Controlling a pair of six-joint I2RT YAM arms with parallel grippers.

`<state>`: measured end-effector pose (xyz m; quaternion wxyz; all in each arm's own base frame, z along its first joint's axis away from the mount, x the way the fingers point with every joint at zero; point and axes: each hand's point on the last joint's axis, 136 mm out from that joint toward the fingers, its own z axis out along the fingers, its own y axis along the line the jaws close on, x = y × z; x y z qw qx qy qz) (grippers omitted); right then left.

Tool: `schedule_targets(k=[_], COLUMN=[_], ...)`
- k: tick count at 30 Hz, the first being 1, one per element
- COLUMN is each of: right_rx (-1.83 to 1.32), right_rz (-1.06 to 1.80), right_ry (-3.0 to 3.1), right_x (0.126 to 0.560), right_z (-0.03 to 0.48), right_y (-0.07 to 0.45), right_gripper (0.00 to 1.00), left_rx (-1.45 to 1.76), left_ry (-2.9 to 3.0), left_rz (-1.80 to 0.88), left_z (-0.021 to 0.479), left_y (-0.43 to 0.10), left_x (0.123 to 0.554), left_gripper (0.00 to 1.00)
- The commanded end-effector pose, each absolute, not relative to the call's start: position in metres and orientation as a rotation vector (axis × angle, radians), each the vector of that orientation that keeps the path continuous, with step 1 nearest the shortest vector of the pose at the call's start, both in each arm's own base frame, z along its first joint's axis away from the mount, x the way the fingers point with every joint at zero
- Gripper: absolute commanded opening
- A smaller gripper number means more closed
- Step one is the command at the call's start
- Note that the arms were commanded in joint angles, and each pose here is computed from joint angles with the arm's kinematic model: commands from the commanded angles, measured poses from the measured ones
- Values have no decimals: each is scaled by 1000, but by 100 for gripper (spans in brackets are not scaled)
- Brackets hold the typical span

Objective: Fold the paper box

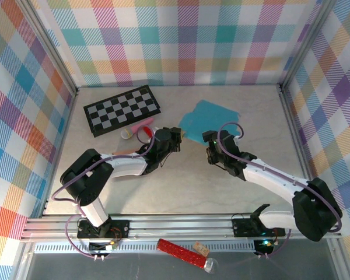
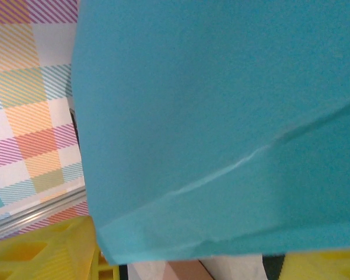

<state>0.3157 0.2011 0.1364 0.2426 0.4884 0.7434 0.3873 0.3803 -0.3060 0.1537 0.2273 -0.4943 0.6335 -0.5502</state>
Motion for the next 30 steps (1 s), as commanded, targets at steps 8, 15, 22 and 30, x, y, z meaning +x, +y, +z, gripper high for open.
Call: schedule_targets(k=[8, 15, 22, 30], right_rx=[1361, 1377, 1367, 1390], right_rz=[1136, 1123, 1136, 1108], right_ry=[1876, 1861, 1830, 1888], right_x=[334, 335, 348, 350], right_z=[160, 165, 181, 203], right_y=[200, 190, 181, 176], right_gripper=[40, 22, 12, 0], left_rx=[-1391, -1382, -1376, -1310], left_ry=[1671, 1678, 1708, 1786], left_rz=[-1580, -1592, -1600, -1573], left_z=[180, 182, 182, 195], left_y=[-307, -311, -319, -317], left_x=[376, 374, 364, 353], left_gripper=[0, 0, 0, 33])
